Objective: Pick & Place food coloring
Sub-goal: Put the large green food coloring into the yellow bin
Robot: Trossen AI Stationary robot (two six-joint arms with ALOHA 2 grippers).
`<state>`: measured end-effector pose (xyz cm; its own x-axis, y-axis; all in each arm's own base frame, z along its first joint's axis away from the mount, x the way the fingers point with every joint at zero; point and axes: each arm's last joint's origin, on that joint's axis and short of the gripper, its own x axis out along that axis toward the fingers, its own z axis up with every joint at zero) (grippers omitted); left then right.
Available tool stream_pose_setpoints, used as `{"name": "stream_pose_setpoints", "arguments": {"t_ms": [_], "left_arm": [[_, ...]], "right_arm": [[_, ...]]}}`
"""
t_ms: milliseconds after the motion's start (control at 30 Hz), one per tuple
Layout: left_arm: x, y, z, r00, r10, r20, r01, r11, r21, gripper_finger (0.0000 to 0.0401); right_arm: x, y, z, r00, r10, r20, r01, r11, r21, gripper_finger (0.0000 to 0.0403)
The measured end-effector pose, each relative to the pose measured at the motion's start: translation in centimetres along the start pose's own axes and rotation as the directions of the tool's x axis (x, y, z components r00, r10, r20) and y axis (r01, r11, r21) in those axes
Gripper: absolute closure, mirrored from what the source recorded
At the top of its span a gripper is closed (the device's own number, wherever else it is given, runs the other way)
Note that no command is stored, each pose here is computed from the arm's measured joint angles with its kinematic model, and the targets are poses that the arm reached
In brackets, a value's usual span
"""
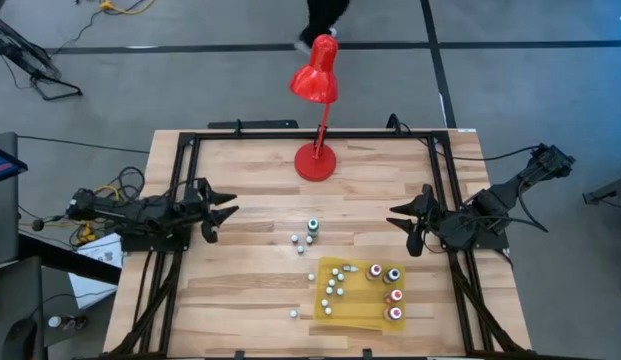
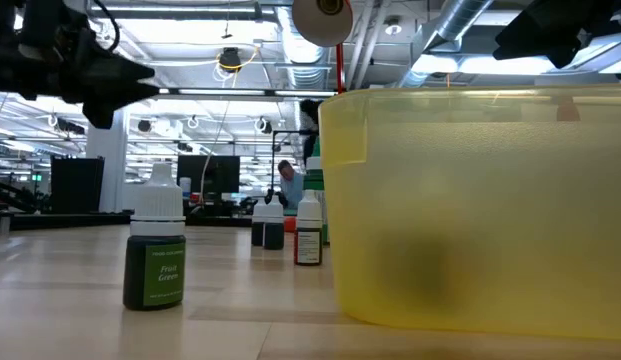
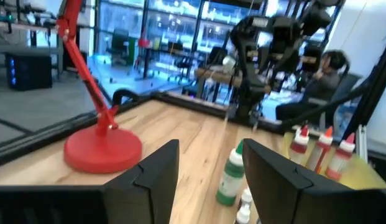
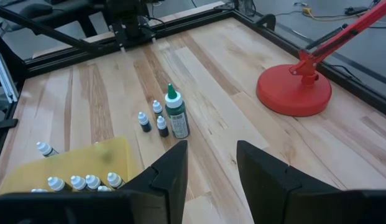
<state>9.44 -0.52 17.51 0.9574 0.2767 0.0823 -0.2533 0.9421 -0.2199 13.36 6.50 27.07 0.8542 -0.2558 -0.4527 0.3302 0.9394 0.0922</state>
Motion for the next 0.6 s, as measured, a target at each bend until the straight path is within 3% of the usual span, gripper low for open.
{"name": "stream_pose_setpoints", "arguments": {"t_ms": [600], "left_arm": [[0.17, 0.08, -0.21, 0.999, 0.048, -0.011, -0.047, 0.998, 0.039, 0.0232]], "right_arm": [[0.0, 0.01, 0.01, 1.0, 0.001, 0.001, -0.001, 1.0, 0.001, 0.0274]]}}
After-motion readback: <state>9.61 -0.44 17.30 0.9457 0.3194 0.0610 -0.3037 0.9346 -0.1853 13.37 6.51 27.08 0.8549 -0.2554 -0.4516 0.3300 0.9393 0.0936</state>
